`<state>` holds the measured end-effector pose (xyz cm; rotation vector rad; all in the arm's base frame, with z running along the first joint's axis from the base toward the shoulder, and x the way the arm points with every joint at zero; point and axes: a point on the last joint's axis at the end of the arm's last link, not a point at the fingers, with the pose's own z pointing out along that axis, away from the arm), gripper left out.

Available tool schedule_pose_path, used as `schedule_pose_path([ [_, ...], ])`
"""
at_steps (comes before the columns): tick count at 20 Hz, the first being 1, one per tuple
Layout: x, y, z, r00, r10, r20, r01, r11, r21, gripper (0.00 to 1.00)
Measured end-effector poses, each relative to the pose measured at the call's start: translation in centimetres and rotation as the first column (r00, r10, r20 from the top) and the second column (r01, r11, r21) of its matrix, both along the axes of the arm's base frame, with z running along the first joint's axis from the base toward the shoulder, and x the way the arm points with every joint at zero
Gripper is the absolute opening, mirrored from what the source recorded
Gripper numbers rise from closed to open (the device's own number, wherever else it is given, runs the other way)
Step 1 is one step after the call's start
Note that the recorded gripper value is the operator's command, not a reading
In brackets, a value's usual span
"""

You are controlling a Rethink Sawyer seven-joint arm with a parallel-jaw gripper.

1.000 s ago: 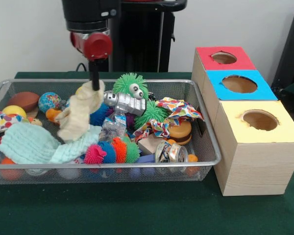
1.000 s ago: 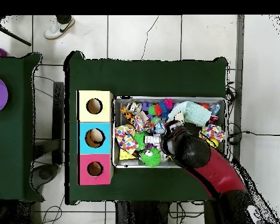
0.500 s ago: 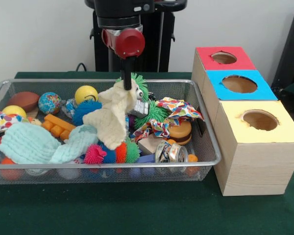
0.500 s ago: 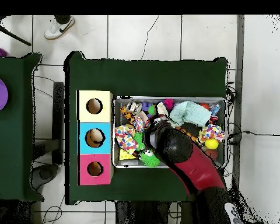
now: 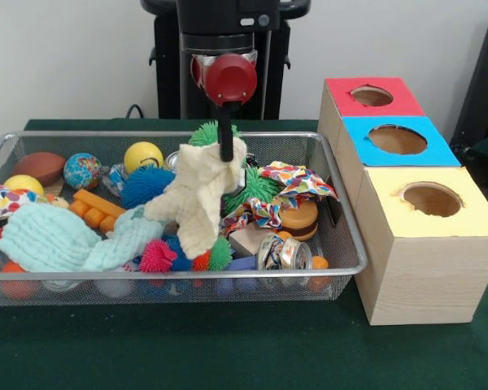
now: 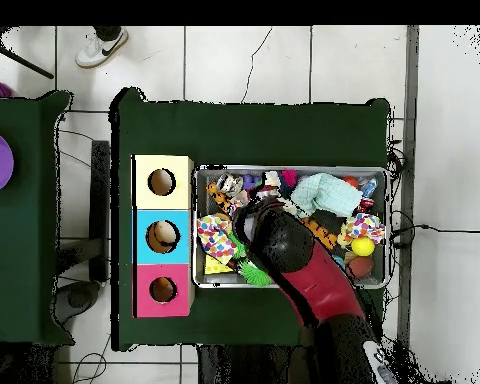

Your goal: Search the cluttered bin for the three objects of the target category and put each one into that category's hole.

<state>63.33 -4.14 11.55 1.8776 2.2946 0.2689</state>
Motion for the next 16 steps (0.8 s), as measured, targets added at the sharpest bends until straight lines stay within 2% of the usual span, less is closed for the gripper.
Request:
schedule_pose_path([
  [7, 0.2, 0.5, -0.8, 0.9991, -0.039, 0.014, 0.040, 0.9990, -0.019, 0.00],
  [8, 0.2, 0.6, -1.0, 0.9990, -0.043, 0.013, 0.044, 0.9988, -0.021, 1.00],
  [10, -0.4, 1.0, -1.6, 0.9988, -0.048, -0.006, 0.047, 0.9977, -0.048, 1.00],
  [16, -1.1, 2.2, -2.4, 0.9989, -0.038, -0.027, 0.036, 0.9973, -0.064, 1.00],
])
